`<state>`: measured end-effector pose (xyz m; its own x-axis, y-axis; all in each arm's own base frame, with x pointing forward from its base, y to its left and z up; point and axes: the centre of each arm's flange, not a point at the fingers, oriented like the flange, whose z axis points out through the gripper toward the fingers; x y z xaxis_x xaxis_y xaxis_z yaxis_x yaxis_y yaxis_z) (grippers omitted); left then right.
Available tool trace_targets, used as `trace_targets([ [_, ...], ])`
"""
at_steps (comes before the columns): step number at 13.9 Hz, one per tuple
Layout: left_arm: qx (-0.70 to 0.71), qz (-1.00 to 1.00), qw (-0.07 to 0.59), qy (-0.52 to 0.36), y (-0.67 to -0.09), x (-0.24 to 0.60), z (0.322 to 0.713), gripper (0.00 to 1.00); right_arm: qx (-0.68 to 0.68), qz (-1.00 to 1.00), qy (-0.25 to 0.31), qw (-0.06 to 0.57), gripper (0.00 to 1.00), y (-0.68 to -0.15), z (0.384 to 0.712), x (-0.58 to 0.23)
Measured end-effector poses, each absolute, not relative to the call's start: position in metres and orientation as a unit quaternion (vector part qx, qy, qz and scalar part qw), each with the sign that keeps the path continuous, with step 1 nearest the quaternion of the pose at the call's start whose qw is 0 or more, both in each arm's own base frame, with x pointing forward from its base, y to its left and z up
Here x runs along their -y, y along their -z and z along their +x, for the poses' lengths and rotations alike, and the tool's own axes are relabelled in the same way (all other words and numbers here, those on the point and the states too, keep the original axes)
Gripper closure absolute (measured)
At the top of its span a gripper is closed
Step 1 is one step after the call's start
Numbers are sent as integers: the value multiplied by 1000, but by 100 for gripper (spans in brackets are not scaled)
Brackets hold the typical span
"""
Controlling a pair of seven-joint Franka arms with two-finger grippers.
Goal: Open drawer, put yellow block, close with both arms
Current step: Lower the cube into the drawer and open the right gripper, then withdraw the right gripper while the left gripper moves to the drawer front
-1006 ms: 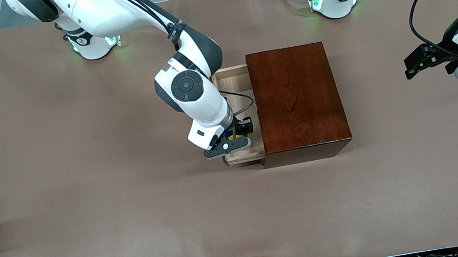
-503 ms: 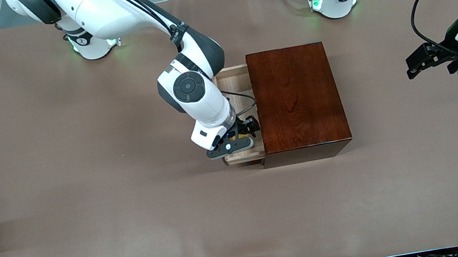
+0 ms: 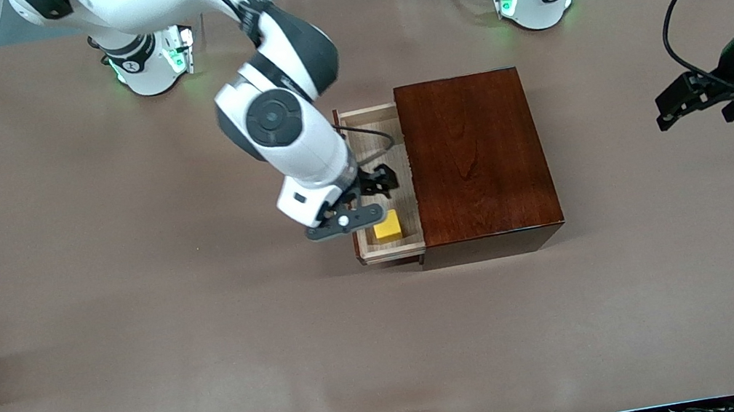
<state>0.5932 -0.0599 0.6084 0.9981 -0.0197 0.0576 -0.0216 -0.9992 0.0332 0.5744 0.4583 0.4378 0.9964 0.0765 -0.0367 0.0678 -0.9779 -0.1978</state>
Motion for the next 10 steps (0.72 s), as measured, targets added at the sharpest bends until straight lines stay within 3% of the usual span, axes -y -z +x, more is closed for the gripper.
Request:
trace_targets([
  [5, -68, 997, 21, -9, -595, 102, 592, 0, -13, -997, -71, 25, 0, -513, 613, -290],
  [10, -140, 990, 20, 25, -586, 260, 540, 0, -12, -997, -70, 4, 0, -550, 635, -95],
])
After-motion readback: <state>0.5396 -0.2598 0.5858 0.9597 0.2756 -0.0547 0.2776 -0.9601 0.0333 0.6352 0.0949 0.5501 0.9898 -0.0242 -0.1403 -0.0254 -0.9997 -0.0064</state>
